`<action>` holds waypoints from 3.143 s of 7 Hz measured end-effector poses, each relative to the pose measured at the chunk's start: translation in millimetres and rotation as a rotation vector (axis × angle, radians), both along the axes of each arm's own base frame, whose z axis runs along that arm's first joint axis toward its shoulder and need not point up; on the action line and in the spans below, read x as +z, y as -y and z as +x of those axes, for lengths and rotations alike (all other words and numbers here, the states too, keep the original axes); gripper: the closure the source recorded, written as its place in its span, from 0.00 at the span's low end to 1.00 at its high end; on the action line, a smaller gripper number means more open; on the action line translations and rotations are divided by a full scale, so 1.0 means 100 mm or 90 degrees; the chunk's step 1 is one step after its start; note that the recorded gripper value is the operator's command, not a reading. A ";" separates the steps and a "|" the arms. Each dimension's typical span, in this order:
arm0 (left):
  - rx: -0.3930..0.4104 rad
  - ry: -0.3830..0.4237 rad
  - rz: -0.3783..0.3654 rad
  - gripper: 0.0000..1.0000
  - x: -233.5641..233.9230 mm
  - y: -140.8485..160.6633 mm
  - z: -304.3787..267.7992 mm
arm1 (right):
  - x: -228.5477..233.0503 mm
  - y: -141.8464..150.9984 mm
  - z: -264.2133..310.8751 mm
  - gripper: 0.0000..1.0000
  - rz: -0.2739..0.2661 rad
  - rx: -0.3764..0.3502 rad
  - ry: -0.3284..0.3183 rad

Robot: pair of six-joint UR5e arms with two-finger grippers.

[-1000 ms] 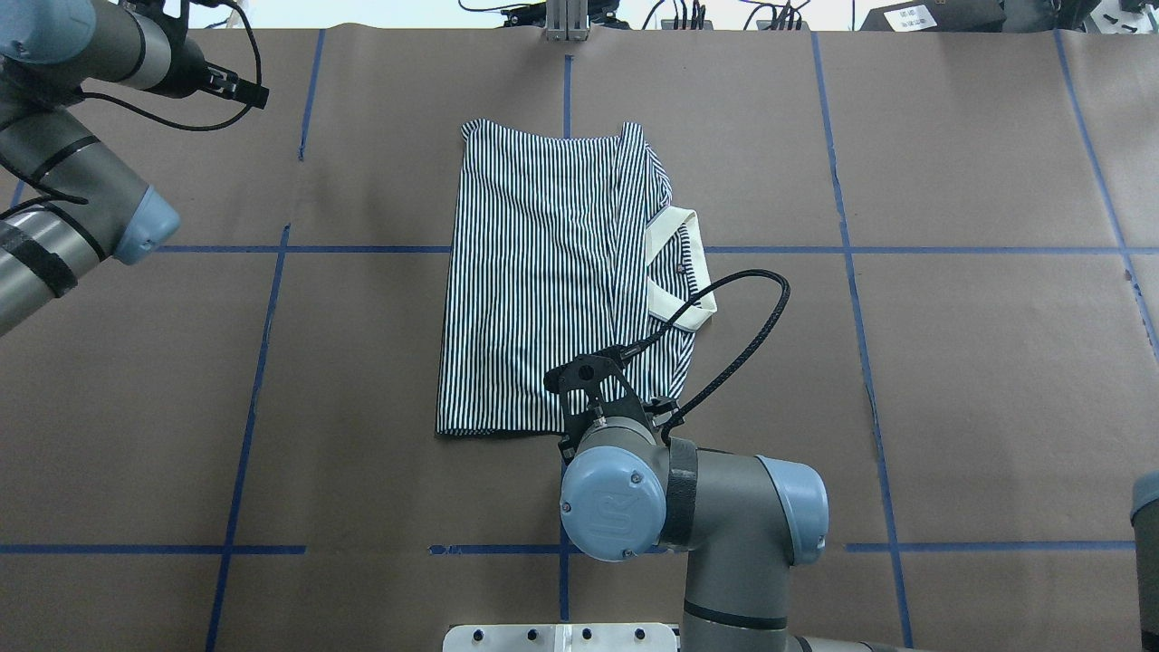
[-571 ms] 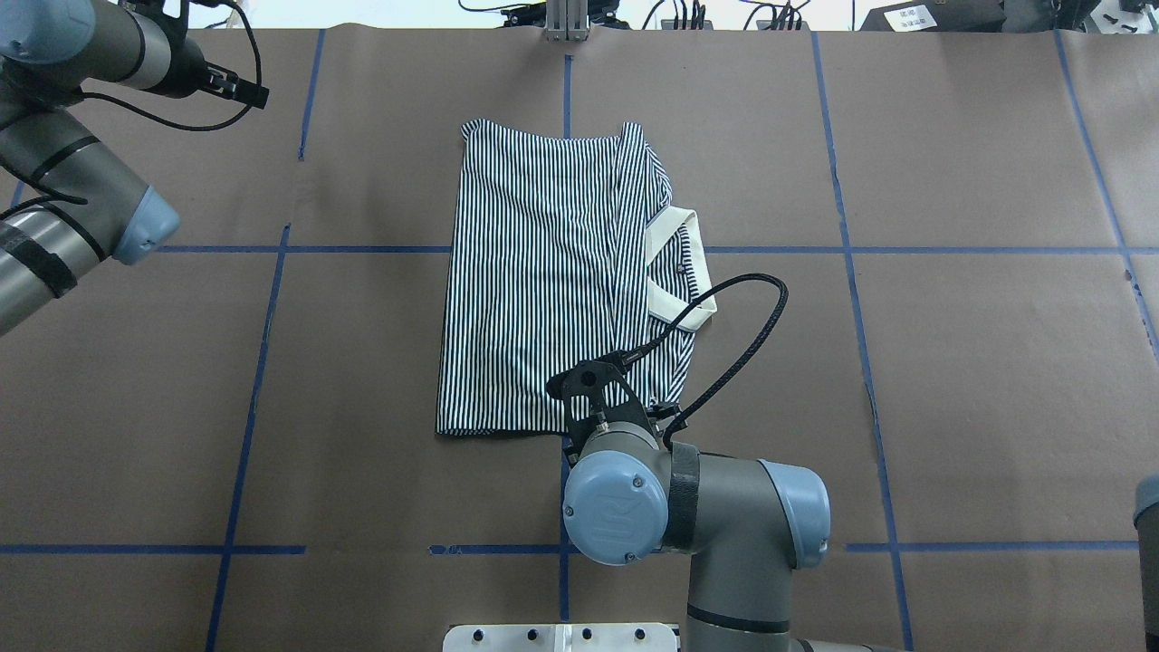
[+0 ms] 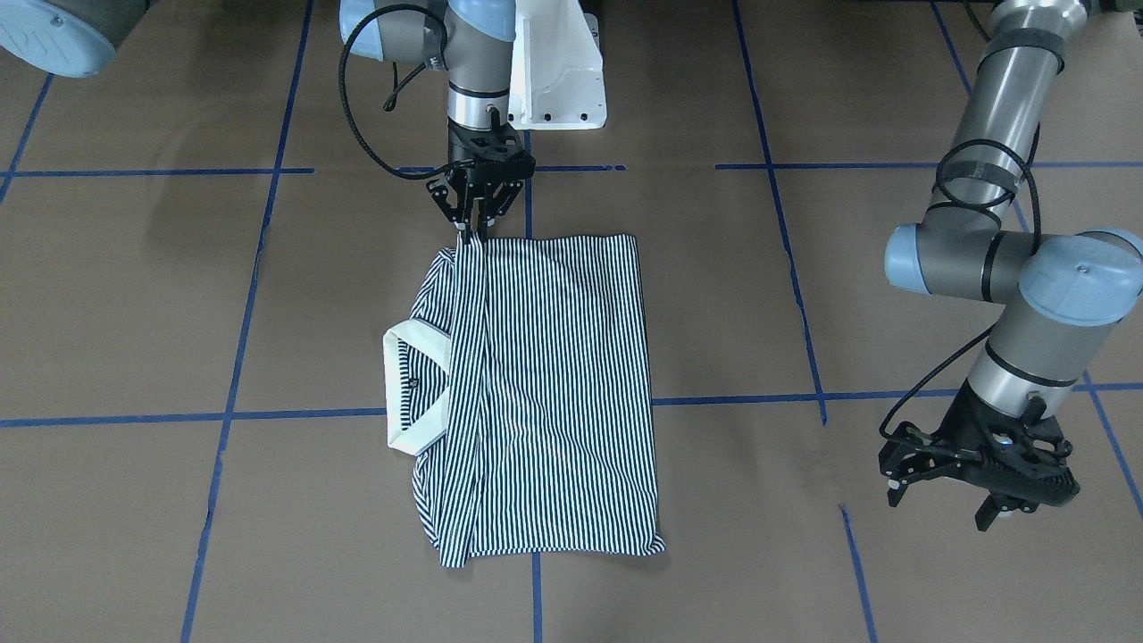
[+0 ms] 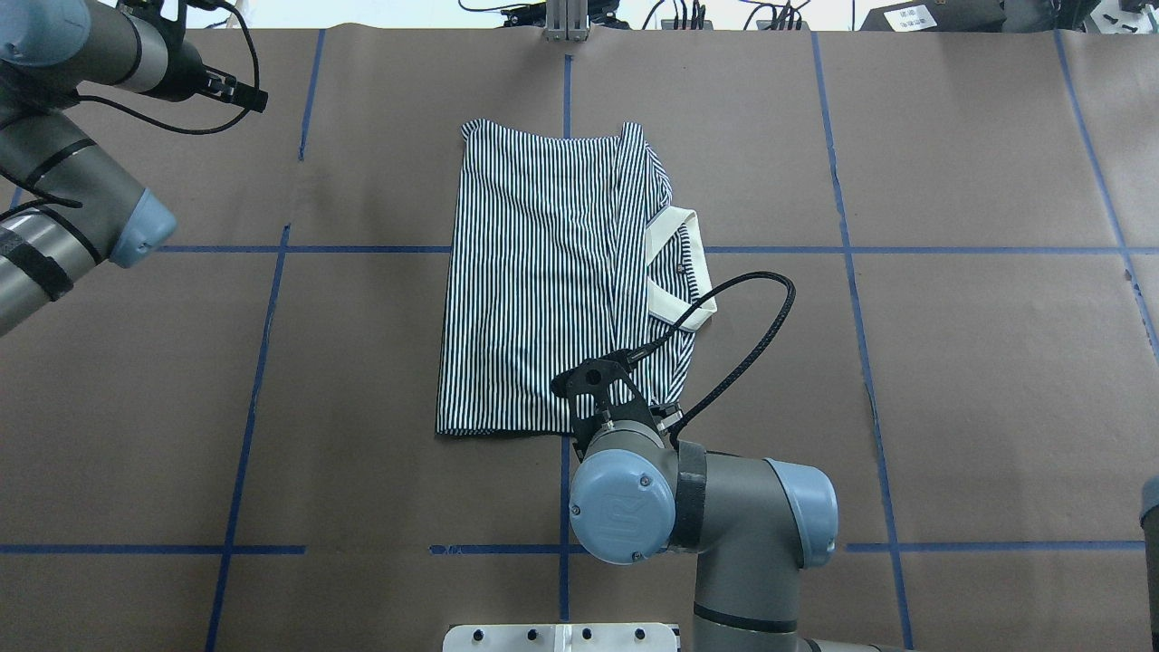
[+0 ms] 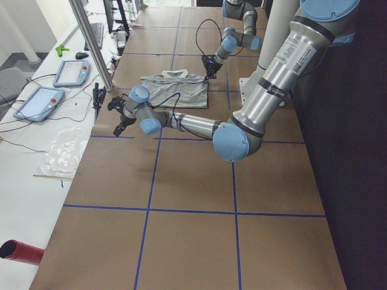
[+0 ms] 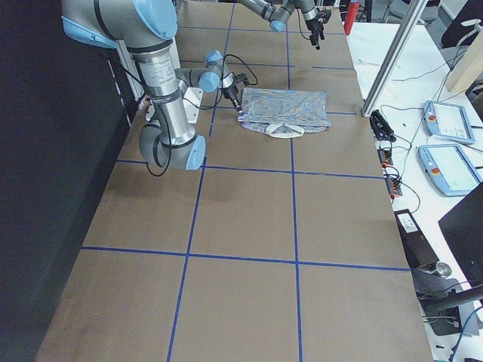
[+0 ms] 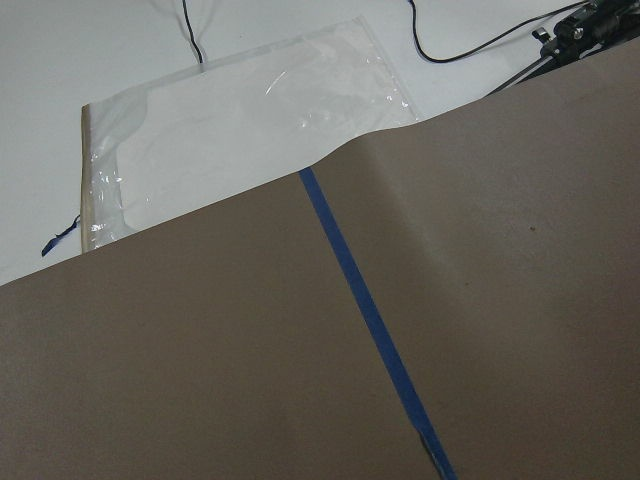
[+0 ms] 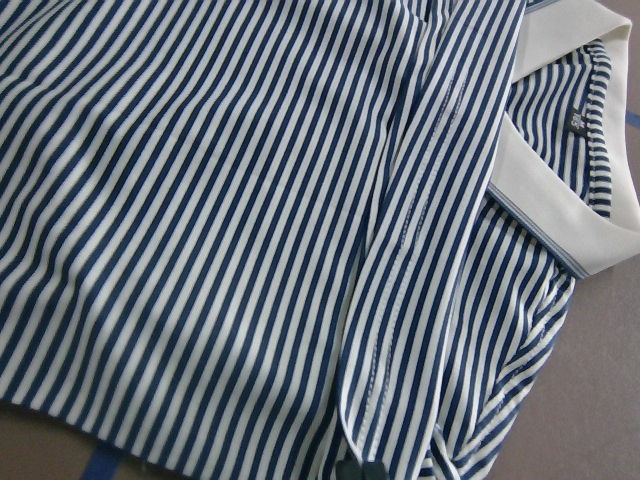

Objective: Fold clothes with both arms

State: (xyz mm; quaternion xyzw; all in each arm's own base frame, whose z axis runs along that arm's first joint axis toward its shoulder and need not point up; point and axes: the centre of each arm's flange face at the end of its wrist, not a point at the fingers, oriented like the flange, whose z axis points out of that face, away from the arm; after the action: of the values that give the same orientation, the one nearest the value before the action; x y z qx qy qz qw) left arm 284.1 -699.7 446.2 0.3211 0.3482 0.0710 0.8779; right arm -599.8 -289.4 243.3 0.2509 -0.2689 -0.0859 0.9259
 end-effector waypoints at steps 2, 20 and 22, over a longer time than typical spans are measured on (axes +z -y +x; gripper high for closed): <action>-0.003 -0.005 -0.002 0.00 0.00 -0.04 0.00 | 0.20 -0.03 0.23 1.00 0.000 0.004 -0.007; 0.016 -0.032 -0.016 0.00 -0.04 -0.15 0.03 | 0.49 0.76 0.37 0.00 -0.104 0.034 -0.059; 0.016 -0.033 -0.016 0.00 -0.04 -0.16 0.03 | 0.62 0.86 0.48 0.00 -0.107 0.033 -0.077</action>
State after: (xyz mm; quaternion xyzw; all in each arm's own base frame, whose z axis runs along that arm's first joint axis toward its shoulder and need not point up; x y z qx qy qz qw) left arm 287.5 -684.0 441.7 0.3073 0.3754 0.0694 0.8717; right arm -552.1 -375.3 305.1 0.1733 -0.2119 -0.0539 0.9603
